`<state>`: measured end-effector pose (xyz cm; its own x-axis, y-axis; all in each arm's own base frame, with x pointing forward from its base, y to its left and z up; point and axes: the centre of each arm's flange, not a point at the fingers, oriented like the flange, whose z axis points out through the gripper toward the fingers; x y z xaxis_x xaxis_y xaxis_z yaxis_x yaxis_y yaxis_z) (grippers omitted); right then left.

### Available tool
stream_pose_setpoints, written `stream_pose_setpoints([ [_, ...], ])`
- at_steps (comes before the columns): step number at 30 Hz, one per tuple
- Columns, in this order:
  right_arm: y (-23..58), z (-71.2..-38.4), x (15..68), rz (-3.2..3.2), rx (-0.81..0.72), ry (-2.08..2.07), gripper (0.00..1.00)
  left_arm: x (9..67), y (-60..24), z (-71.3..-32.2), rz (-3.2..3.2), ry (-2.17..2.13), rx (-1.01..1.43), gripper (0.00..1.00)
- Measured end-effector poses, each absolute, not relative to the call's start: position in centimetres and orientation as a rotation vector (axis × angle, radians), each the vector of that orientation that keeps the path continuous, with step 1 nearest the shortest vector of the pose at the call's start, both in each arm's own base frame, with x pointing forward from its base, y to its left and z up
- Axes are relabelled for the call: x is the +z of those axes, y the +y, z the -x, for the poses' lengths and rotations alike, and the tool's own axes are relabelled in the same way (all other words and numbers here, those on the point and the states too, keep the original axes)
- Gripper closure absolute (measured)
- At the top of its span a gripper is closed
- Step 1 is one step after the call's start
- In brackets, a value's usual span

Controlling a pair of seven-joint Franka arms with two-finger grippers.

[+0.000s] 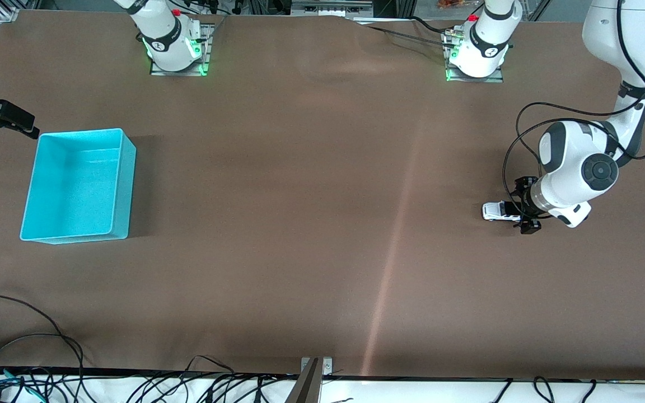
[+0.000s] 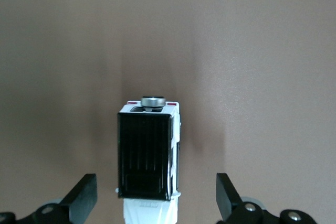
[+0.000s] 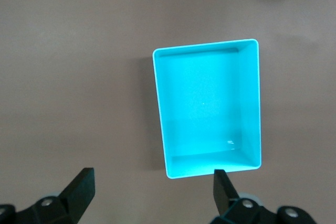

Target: Wind and store white jeep toy

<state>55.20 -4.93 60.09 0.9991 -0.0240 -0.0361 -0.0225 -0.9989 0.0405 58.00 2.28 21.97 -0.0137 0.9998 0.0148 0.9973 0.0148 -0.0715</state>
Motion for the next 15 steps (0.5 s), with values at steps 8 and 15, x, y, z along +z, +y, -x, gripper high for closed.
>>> stream_pose_setpoints([
  [8, -4.9, -55.2, 60.0, -3.101, -0.057, -0.036, 0.0, 19.9, 2.5, -56.9, 2.185, -2.171, 0.018, 0.05],
  [15, -4.9, -55.3, 60.0, -3.1, -0.05, -0.036, 0.0, 19.7, 2.9, -56.7, 2.185, -2.179, 0.005, 0.44],
])
